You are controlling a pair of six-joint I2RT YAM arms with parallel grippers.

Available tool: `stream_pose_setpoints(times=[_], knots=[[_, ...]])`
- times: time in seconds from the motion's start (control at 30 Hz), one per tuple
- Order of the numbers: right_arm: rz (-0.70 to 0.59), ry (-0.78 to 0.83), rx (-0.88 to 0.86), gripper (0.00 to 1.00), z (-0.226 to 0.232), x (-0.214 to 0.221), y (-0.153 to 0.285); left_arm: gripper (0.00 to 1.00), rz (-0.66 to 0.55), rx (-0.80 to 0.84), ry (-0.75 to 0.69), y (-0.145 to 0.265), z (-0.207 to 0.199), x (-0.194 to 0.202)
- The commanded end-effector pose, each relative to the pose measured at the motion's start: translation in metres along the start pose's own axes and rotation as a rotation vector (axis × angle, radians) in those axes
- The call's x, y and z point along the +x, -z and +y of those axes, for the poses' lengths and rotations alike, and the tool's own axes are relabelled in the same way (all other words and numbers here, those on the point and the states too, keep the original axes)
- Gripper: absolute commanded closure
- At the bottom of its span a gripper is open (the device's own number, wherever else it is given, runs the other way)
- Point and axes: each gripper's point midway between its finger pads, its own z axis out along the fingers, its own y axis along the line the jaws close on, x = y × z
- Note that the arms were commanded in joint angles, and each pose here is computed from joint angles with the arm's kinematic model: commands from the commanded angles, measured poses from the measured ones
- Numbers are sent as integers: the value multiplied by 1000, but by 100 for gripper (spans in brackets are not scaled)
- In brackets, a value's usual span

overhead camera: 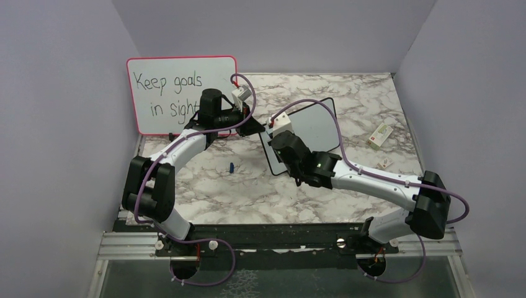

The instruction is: Write a sentence on the whiteboard

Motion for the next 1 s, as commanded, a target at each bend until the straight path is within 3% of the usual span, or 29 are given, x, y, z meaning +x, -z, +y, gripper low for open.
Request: stream_pose_setpoints(times=[0.0,0.97], knots=[[-44,-34,-20,99,-2,-11,9,100,22,9,-23,3,0,6],[-80,-45,-21,99,0,-27,-2,100,24,15,-20,3,-1,6]])
